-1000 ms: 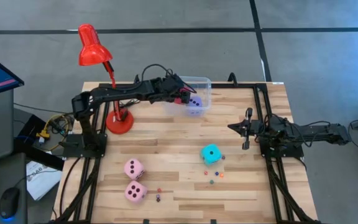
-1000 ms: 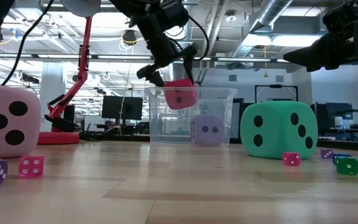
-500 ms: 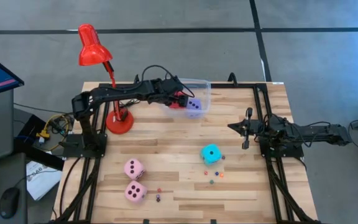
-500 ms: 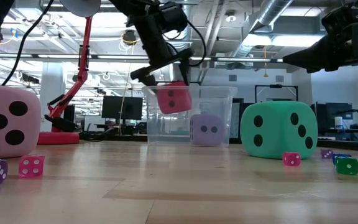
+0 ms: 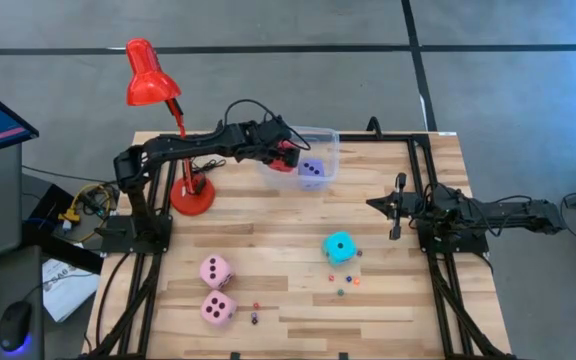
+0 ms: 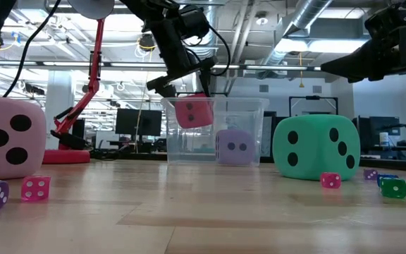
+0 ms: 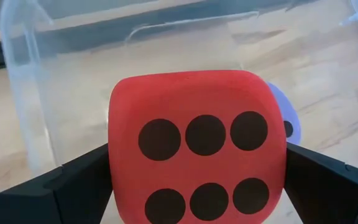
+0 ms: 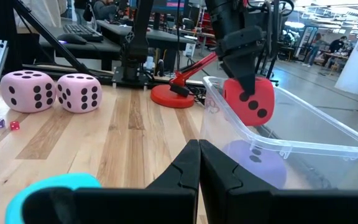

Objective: Pick & Place Dice
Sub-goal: Put the large red die into the transparent bin

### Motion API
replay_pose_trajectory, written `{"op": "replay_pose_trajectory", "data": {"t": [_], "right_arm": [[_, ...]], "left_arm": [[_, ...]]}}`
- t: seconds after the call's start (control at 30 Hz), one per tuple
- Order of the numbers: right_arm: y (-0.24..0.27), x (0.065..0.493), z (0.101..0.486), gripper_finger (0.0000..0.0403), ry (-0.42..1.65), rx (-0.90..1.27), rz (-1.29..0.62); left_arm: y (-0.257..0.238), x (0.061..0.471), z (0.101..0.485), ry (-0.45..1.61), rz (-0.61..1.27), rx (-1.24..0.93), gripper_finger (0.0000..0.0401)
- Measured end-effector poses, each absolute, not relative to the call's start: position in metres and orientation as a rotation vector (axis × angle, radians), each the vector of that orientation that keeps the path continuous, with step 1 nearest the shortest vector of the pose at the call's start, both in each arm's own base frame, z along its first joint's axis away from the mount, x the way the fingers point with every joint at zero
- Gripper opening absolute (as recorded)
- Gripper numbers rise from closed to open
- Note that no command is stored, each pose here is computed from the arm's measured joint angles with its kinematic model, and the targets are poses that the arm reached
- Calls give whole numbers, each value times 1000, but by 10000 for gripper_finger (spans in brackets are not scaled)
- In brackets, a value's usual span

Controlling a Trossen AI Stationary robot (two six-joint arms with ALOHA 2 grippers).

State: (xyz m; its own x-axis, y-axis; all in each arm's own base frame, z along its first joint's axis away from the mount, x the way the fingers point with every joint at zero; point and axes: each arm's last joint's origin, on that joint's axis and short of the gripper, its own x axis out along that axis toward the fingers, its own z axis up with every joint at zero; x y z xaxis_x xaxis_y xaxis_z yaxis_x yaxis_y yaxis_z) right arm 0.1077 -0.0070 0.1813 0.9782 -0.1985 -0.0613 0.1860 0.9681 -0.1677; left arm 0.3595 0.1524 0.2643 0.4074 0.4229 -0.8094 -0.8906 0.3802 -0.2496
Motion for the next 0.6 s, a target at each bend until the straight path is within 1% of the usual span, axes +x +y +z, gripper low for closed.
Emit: {"op": "replay_pose_trajectory", "data": {"t": [0.2,0.5,0.6], "right_arm": [[-7,108,181,0,79,-162,-194],[-7,108,181,0,83,-162,-194],[-7,108,181,0,82,-162,-194]], "left_arm": [[152,359,264,723,939,-765,394],[150,360,264,722,936,-768,399],[155,361,266,692,934,-777,399]]}}
